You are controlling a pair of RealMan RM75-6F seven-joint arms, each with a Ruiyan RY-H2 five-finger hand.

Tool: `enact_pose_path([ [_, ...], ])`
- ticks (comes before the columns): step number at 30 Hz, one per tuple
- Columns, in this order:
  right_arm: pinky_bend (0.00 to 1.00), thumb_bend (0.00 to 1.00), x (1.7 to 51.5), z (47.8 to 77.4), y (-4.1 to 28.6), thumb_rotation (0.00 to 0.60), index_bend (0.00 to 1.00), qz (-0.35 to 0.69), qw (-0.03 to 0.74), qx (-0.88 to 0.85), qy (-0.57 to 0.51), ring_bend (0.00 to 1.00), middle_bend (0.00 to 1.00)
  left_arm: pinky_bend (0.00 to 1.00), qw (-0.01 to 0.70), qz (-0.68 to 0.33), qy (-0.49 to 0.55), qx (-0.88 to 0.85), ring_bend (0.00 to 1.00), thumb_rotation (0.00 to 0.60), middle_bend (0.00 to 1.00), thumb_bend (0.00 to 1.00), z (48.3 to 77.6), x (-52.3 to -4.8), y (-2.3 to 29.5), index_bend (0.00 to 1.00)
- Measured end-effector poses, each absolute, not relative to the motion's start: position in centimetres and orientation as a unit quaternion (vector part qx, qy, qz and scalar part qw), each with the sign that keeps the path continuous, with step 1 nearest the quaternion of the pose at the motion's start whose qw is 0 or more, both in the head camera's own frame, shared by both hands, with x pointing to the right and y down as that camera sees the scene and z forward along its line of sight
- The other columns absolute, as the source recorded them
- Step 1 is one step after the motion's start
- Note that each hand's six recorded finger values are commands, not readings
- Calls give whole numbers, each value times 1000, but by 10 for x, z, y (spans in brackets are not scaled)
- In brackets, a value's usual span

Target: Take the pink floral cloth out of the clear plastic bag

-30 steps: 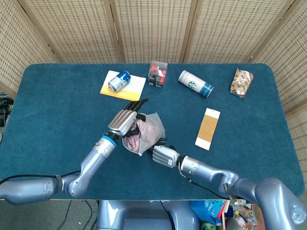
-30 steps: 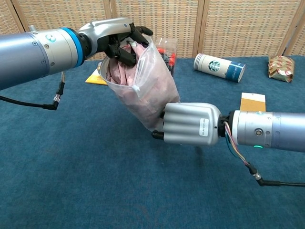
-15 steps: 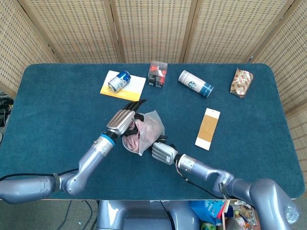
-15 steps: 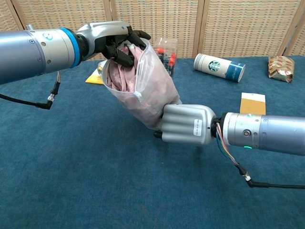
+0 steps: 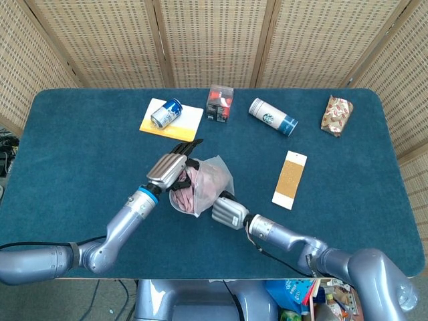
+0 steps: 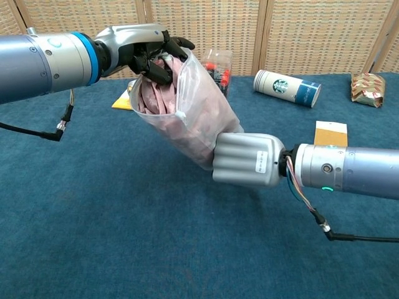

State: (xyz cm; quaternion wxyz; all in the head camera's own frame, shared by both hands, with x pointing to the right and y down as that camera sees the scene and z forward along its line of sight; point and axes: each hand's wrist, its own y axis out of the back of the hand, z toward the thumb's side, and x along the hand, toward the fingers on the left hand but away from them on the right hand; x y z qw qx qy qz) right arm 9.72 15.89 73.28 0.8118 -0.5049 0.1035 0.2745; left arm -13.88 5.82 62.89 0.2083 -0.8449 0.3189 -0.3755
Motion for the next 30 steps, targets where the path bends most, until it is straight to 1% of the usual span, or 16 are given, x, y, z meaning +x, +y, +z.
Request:
enact_pose_path([
  [8,1000,1000,112,723,157,600,843,274,816,-499,102,755,858,0,215,-371,339,-837,0,600,0,660,629,-146,50,728],
  [19,1000,1000,168,713,145,600,850,312,815,-474,116,765,866,0,220,-384,373,-815,0,600,0,660,625,-179,29,728],
  [25,1000,1000,217,703,134,600,853,354,810,-451,126,766,868,0,227,-400,397,-794,0,600,0,660,619,-216,14,728],
  [30,1000,1000,259,692,126,600,853,392,802,-430,133,766,868,0,244,-422,422,-764,0,600,0,661,610,-262,-2,728],
])
